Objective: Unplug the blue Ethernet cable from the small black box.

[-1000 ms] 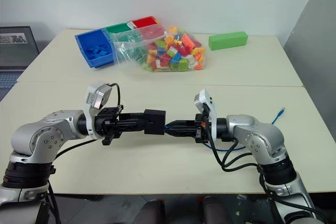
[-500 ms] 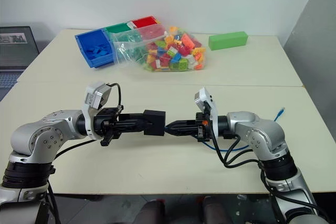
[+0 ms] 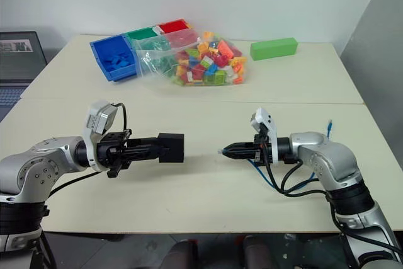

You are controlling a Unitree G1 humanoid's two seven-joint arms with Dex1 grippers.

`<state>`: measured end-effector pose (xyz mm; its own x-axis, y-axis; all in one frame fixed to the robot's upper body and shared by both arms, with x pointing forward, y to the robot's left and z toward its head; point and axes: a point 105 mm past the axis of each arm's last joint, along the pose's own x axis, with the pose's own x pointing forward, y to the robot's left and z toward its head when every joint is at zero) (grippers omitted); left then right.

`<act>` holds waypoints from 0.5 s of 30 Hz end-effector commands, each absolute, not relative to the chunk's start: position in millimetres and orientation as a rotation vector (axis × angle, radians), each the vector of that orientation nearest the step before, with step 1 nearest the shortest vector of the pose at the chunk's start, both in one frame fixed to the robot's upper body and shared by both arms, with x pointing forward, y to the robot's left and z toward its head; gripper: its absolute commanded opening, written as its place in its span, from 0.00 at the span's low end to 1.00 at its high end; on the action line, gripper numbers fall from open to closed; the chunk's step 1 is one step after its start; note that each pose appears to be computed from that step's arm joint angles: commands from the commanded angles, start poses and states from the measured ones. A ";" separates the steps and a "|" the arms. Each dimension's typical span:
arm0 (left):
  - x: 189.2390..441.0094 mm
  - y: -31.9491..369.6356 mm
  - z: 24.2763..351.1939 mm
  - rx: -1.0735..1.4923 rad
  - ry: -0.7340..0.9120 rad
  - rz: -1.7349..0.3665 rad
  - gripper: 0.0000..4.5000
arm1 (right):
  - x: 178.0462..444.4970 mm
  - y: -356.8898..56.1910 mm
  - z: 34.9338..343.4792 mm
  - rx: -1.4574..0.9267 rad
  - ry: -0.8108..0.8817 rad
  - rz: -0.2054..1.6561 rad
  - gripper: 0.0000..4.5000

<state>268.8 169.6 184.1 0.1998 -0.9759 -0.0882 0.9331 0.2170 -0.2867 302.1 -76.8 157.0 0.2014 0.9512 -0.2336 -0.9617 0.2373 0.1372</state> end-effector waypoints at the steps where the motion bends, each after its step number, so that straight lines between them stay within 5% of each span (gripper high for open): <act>1: 268.4 173.4 195.5 -0.134 0.208 -1.304 0.17 | 359.4 -104.1 161.9 -0.143 0.157 1.016 0.01; 5: 267.9 170.2 193.6 -0.143 0.209 -1.288 0.17 | 415.5 -131.9 155.0 -0.237 0.090 0.670 0.01; 12: 273.5 168.3 197.4 -0.139 0.164 -1.241 0.17 | 451.5 -151.5 141.4 -0.352 0.094 0.435 0.01; 15: 273.6 168.1 197.3 -0.144 0.158 -1.227 0.17 | 451.6 -150.7 138.9 -0.315 0.116 0.460 0.20</act>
